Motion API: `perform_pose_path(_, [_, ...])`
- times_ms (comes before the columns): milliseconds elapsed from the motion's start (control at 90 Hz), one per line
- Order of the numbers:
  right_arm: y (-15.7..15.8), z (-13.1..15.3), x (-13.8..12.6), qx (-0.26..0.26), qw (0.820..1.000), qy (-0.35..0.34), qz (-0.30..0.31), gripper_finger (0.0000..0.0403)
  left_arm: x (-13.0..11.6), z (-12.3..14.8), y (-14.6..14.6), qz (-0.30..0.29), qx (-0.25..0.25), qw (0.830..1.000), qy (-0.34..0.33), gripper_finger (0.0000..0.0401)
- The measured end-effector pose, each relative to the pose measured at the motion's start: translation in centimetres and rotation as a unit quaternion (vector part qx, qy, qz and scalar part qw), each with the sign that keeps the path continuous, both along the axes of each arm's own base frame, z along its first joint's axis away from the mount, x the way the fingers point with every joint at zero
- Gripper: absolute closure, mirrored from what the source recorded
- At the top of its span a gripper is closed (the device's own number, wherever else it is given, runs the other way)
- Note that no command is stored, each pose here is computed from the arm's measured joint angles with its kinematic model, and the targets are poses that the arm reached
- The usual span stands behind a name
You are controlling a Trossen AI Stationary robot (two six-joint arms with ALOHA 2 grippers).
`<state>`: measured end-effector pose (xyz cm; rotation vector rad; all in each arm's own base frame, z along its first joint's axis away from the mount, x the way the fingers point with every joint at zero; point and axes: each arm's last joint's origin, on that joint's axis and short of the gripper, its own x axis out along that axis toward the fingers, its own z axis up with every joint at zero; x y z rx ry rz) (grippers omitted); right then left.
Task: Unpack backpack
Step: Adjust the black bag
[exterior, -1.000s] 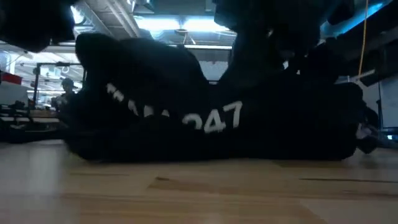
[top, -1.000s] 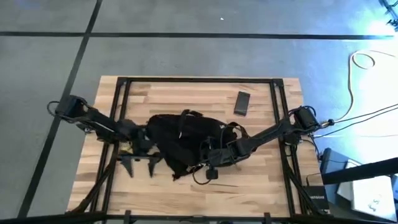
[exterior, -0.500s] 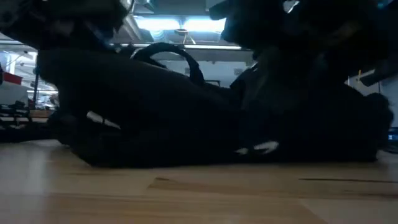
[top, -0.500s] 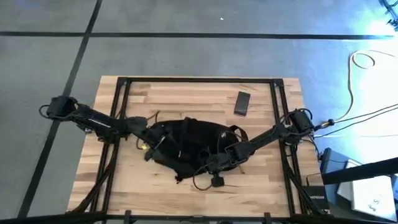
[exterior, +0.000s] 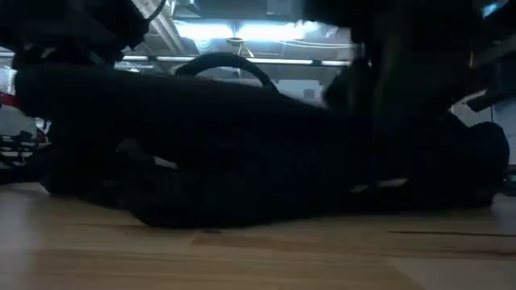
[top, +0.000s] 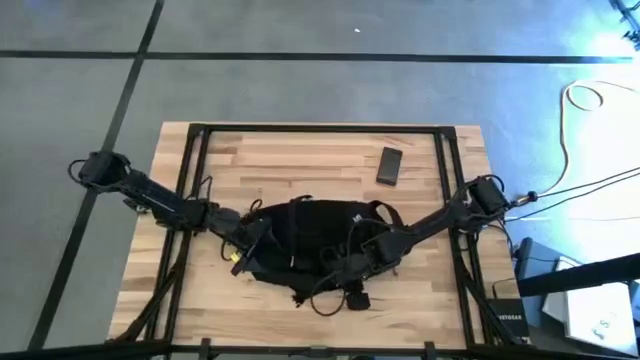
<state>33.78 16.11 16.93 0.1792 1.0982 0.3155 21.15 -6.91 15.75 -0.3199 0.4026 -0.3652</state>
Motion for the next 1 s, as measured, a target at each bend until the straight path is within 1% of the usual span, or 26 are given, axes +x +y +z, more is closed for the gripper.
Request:
perform_pose_path(56, [0.4, 1.7, 0.1, 0.01, 1.0, -0.009, 0.006, 0.0259, 0.0, -0.4, -0.4, 0.014, -0.006, 1.0, 0.015, 0.005])
perform_pose_path(100, [0.4, 2.8, 0.0, 0.001, 1.0, -0.006, 0.007, 0.0233, -0.1, -0.7, -0.7, 0.021, -0.013, 0.999, 0.026, 0.005])
perform_pose_path(233, [0.4, 5.2, -1.1, -0.083, 0.996, 0.001, -0.018, 0.017, -0.2, -1.5, -1.7, 0.038, -0.013, 0.998, 0.043, 0.005])
perform_pose_path(300, [0.4, 6.5, -1.4, -0.114, 0.993, -0.015, -0.032, 0.0151, -0.2, -1.9, -2.1, 0.041, -0.007, 0.998, 0.045, 0.005])
perform_pose_path(367, [0.3, 7.5, -1.7, -0.14, 0.988, -0.036, -0.048, 0.0141, -0.1, -2.2, -2.5, 0.041, -0.006, 0.998, 0.042, 0.005])
perform_pose_path(444, [0.0, 7.9, -1.4, -0.179, 0.978, -0.073, -0.081, 0.0139, 0.1, -2.5, -2.8, 0.037, -0.012, 0.999, 0.032, 0.005])
perform_pose_path(522, [-0.2, 8.3, -0.7, -0.223, 0.954, -0.139, -0.143, 0.0144, 0.4, -2.8, -3.0, 0.032, -0.014, 0.999, 0.022, 0.005])
perform_pose_path(567, [-0.2, 8.3, -0.1, -0.221, 0.943, -0.175, -0.177, 0.0148, 0.6, -2.9, -3.2, 0.028, -0.013, 0.999, 0.02, 0.005])
perform_pose_path(600, [-0.2, 8.3, 0.5, -0.209, 0.939, -0.197, -0.19, 0.0151, 0.7, -3.0, -3.3, 0.023, -0.013, 0.999, 0.019, 0.005])
perform_pose_path(711, [0.0, 7.0, 1.8, -0.182, 0.939, -0.223, -0.187, 0.0165, 1.4, -3.0, -3.8, -0.003, -0.016, 1.0, 0.01, 0.005])
perform_pose_path(822, [0.5, 5.7, 2.7, -0.174, 0.936, -0.237, -0.192, 0.0187, 2.3, -2.4, -4.5, -0.055, -0.031, 0.998, -0.019, 0.005])
perform_pose_path(933, [1.0, 3.3, 3.4, -0.169, 0.946, -0.212, -0.178, 0.0209, 3.1, -1.6, -5.0, -0.082, -0.023, 0.995, -0.05, 0.005])
perform_pose_path(1000, [1.2, 1.9, 3.7, -0.152, 0.955, -0.188, -0.173, 0.0218, 3.4, -1.3, -5.2, -0.088, -0.008, 0.994, -0.068, 0.005])
